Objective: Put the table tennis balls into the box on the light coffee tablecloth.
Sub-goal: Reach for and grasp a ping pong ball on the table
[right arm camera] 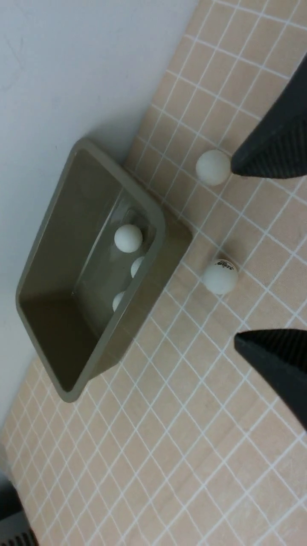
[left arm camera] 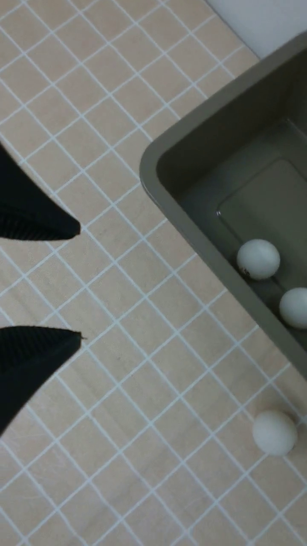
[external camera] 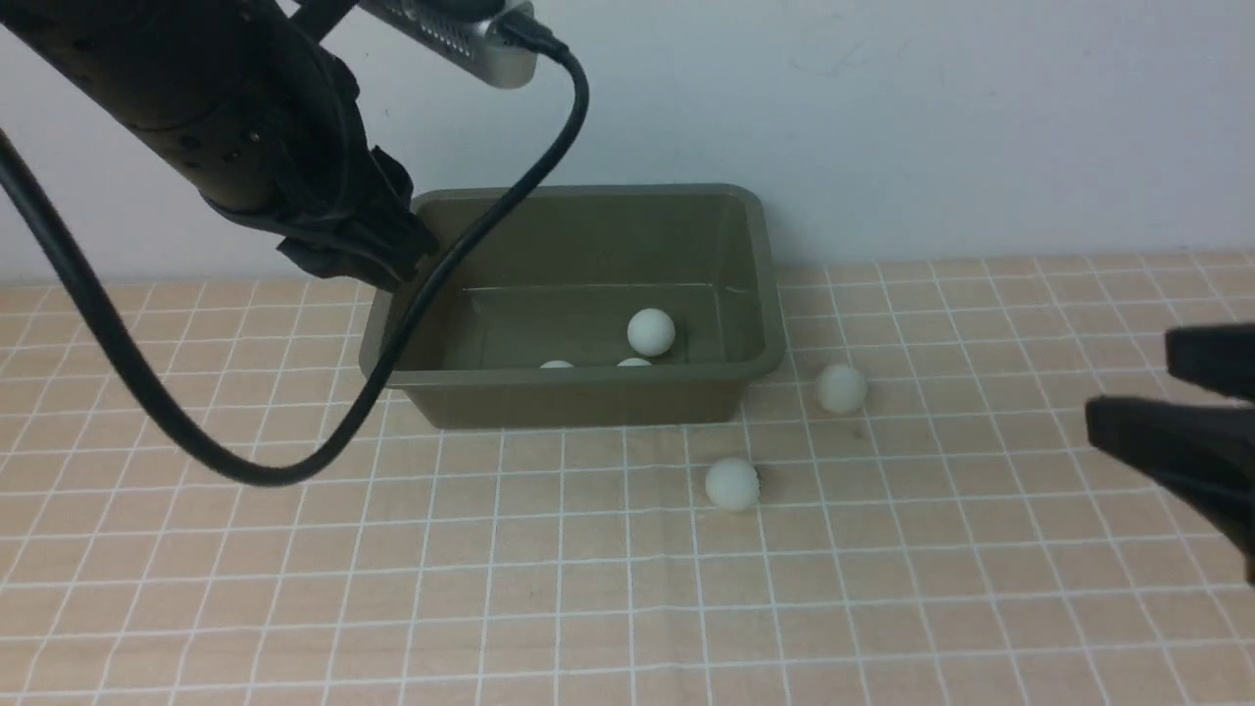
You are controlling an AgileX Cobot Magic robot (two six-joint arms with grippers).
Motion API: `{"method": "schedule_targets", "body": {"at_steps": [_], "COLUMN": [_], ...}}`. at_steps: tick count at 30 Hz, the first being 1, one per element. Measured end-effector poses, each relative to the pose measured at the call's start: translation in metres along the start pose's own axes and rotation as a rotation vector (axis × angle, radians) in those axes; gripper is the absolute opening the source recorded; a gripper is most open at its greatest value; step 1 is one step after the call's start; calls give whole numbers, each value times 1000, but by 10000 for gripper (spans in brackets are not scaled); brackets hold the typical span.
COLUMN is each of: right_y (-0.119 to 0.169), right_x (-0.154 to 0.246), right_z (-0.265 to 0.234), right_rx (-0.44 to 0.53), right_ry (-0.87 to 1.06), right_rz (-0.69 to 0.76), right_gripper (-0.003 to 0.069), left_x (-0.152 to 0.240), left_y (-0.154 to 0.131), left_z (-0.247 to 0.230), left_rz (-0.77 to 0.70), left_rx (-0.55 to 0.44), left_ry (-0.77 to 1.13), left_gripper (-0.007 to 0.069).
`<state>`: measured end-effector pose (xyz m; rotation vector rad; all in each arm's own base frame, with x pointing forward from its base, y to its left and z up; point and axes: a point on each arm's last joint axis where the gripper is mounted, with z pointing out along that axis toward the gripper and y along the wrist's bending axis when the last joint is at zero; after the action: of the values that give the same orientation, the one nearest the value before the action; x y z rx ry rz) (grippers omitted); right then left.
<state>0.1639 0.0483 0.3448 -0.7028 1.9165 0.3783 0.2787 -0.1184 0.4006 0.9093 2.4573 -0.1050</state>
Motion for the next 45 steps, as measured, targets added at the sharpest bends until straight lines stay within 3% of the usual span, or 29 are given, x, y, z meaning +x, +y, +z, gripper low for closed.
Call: {"method": "schedule_targets", "body": {"at_steps": [9,14,18,32,45], "right_y": [-69,-98,-118,-124,-127], "right_x": [-38,-28,-18,18,59], "right_z": [70,118,163,274,317], "right_rx": [-73,-158,-168,-143,-164], "right_ry": [236,371,459,602,655], "right_rz": [33,73,78,38,56], "right_gripper": [439,442,475,488,488], "left_x": [5,5,4,4,4], "left_y": [-12,-14,-15,-15,-15], "left_z": [-33,-34,-34,-34,-34], "left_rz": [16,13,22,28,28], "left_rx": [56,77,86,86,86], "left_ry": [-105,-116,-120,-120,-120], "left_gripper": [224,224,224,224,224]}}
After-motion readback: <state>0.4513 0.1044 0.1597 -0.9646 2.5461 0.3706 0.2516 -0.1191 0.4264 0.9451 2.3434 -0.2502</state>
